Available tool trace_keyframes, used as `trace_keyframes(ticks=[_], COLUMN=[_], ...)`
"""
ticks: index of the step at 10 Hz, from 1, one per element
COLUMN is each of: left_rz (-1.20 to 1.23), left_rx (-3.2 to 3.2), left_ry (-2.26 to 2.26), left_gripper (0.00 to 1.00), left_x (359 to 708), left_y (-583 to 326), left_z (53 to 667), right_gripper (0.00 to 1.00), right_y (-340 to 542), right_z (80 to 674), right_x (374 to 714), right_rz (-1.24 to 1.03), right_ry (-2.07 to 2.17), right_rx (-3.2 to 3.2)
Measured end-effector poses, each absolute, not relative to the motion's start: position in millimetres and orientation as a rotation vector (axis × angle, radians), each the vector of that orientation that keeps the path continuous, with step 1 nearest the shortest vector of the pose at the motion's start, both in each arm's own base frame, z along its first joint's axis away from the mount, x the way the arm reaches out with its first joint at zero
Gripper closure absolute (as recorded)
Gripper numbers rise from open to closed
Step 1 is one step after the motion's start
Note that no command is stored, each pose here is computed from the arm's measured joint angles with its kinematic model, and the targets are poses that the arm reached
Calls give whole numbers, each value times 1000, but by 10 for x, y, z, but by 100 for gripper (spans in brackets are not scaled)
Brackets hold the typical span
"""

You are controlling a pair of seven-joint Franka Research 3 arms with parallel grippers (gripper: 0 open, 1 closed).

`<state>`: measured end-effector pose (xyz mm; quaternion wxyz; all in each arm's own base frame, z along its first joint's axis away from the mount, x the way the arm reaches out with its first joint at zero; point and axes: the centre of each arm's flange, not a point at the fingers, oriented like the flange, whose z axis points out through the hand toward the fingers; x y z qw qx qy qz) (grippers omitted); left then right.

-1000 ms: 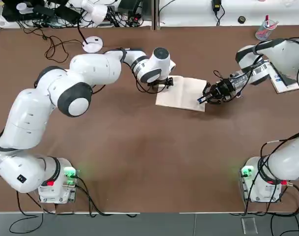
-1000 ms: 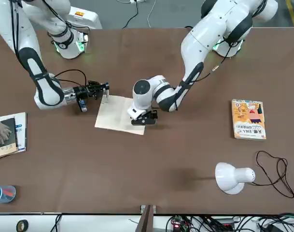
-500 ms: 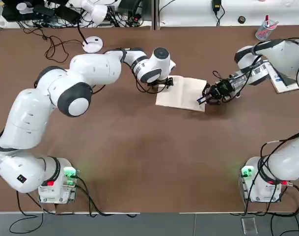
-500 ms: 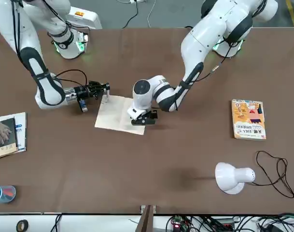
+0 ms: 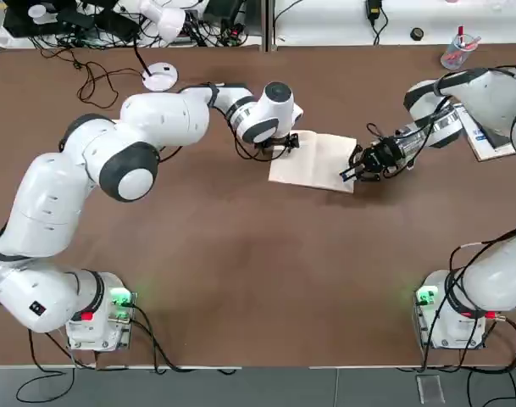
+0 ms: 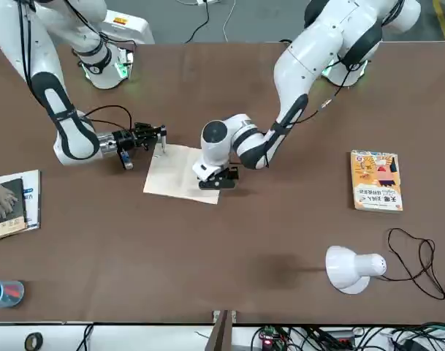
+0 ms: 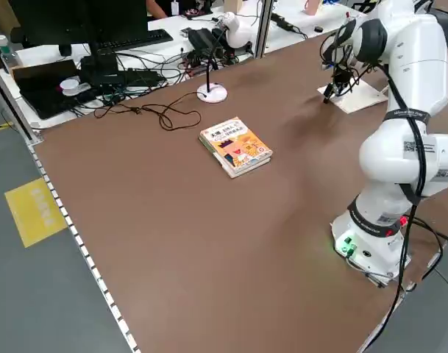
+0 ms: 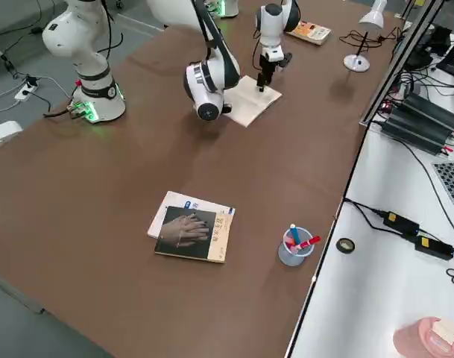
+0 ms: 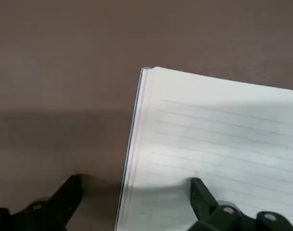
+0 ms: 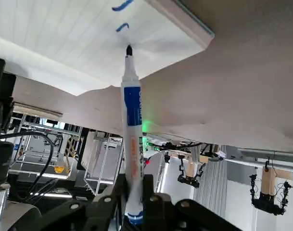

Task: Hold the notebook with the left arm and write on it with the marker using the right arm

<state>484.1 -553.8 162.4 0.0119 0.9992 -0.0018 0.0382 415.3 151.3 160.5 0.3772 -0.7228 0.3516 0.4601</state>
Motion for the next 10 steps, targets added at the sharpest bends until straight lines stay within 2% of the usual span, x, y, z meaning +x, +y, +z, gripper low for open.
trace_keyframes(ticks=[10], left_rz=[119], left_rx=[3115], left_ry=[-5], left_gripper=[0], left_x=[4841], left_y=[-5538], left_z=[1624], right_gripper=[83], right_y=[1515], right_z=[1568], right_x=[4124], right_rz=[1159], right_ry=[869], right_rx=[-1860])
